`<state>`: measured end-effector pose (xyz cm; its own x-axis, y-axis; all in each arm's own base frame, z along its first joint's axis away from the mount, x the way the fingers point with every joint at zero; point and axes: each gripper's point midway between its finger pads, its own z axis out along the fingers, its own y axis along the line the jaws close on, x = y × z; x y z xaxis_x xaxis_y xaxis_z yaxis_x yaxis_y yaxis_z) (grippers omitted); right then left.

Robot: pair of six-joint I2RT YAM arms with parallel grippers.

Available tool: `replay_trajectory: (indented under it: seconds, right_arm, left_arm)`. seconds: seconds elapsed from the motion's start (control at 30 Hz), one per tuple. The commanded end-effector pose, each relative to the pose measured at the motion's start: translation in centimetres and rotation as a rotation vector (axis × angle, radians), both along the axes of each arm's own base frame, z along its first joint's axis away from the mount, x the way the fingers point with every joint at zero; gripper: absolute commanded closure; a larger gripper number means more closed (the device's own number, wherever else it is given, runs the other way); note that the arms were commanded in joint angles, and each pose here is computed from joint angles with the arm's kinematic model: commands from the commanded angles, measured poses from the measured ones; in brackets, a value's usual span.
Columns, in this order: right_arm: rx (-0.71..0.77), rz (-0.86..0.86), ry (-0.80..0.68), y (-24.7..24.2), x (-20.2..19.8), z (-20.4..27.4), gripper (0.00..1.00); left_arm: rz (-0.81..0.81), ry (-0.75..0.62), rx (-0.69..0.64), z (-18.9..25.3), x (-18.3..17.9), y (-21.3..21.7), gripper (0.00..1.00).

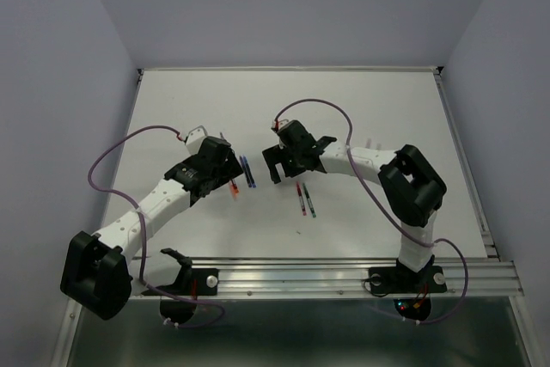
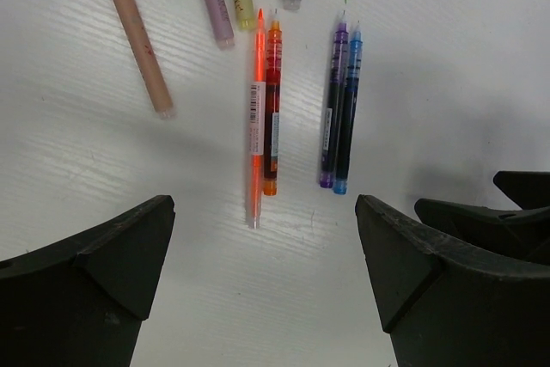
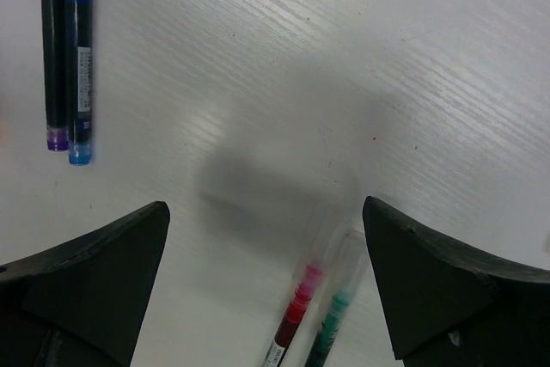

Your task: Open the pen caps

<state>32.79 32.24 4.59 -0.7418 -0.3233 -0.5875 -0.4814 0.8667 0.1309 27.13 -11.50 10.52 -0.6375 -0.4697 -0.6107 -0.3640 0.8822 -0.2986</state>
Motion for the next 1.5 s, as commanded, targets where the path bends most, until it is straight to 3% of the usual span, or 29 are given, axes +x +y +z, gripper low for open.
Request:
replay_trajectory:
  seconds: [0.0,0.6,0.93,1.1,1.3,1.43,1.47]
  right_arm:
    - [-0.002,-0.030,-0.028,0.6,0.7,0.9,0.00]
    - [-0.024,-0.034,0.025,0.5,-1.4,-0.6,0.01]
    - [-0.072,-0.116,0.068,-1.3,-2.4,-1.8,0.09]
    - [-0.085,-0.148,0.084,-1.9,-2.8,-2.5,0.18]
    - [-0.101,-0.199,0.098,-2.5,-2.9,-2.8,0.42]
    - [-0.122,-0.227,0.104,-3.2,-3.1,-2.9,0.51]
    - [-0.130,-0.229,0.109,-3.4,-3.3,-3.0,0.59]
  left_arm:
    - [0.035,-0.031,0.014,0.6,0.2,0.8,0.01]
    - [0.037,-0.012,0.031,0.3,0.6,0.7,0.01]
    - [0.030,-0.022,0.029,0.7,1.0,0.5,0.01]
    - [0.027,-0.023,0.032,0.7,1.2,0.4,0.01]
    - [0.030,-0.028,0.030,1.1,1.3,0.4,0.01]
    - [0.028,-0.035,0.029,1.3,1.3,0.4,0.01]
    - [0.027,-0.034,0.028,1.3,1.3,0.4,0.01]
